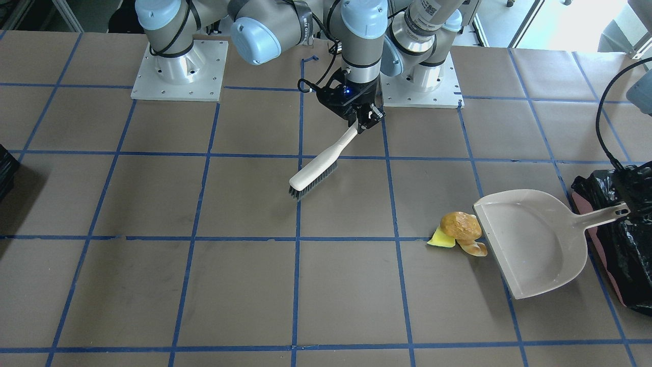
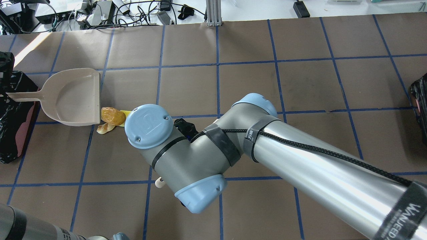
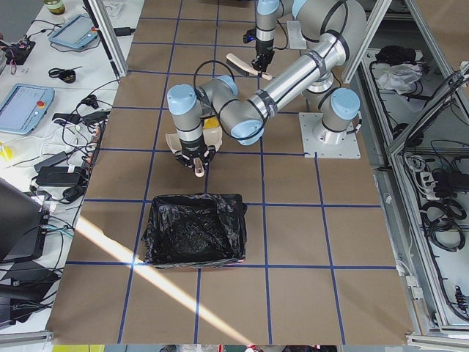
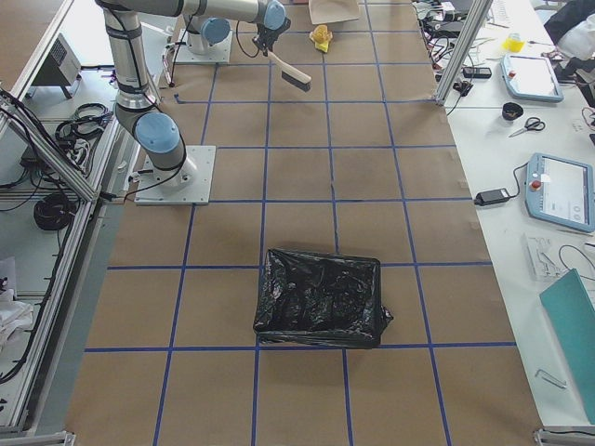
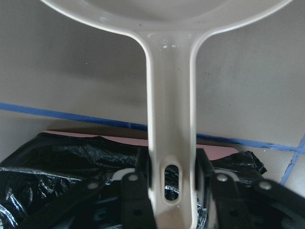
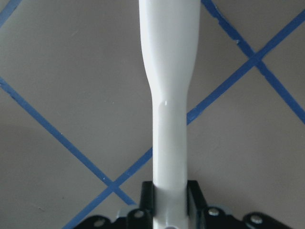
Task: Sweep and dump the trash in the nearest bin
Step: 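Sweep the trash into the dustpan with the brush in the right gripper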
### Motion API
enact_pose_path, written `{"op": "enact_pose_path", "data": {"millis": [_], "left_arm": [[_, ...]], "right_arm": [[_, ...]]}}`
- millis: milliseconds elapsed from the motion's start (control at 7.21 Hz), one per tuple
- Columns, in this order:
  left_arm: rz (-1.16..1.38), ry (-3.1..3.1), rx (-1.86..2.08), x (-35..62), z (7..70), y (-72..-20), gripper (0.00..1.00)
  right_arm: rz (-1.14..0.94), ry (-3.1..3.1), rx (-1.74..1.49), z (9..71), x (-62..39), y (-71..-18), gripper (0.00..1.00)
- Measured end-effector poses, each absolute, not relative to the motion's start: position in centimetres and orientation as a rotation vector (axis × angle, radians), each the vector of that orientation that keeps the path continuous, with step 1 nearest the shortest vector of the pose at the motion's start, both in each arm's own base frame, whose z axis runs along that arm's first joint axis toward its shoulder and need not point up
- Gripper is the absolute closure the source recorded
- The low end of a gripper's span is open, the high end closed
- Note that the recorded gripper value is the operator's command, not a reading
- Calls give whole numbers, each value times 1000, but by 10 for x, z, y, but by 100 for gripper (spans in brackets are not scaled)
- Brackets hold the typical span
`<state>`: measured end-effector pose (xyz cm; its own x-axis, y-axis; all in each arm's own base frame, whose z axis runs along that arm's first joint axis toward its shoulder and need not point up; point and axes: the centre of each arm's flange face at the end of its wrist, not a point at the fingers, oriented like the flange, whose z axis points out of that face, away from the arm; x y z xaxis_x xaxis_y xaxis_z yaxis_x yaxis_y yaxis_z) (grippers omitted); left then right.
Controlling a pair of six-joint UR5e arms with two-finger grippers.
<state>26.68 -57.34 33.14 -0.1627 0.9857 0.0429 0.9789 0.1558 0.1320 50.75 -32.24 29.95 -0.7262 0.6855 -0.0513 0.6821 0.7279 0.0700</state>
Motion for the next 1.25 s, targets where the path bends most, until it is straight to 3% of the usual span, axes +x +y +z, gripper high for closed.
{"op": "enact_pose_path", "data": {"millis": [554, 1248], "left_arm": [[238, 2237, 2115, 289, 310, -571, 100], [282, 2214, 2141, 302, 281, -576, 100]], "right_arm": [[83, 2876, 1101, 291, 615, -332, 100], [93, 2878, 1081, 279, 638, -336, 100]]}}
